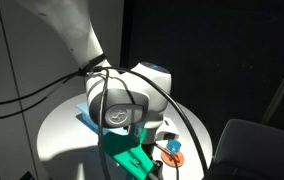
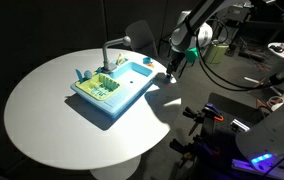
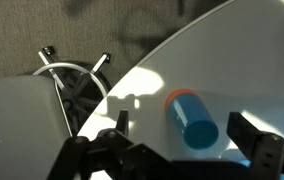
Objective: Move the cups to the left
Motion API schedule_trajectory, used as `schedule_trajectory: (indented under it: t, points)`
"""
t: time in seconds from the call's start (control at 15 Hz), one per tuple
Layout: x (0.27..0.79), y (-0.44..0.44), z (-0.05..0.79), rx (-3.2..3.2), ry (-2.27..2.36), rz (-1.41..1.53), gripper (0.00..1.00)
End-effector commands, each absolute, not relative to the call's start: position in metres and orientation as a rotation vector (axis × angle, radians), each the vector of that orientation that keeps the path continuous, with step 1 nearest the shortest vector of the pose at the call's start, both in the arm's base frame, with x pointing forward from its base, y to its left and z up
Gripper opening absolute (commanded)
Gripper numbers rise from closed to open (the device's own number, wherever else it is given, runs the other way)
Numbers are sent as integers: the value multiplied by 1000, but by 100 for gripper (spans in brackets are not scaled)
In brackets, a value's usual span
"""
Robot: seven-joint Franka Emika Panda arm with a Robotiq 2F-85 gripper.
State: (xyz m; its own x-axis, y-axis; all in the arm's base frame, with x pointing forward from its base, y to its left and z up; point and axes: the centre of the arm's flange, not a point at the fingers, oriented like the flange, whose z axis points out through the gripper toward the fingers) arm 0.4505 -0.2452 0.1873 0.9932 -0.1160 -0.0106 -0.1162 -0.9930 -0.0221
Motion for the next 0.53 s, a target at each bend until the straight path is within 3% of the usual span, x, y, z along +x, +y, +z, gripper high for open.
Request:
schedule_trajectory:
  t: [0.0,0.27,0.33,0.47]
  points:
    - [459,-251,182,-3122,129,-48,100]
    - [462,-242,180,-3128,87,-71,100]
    - [463,-239,179,-3127,74,-77,75]
    - [464,-235,179,-3123,57,-85,66]
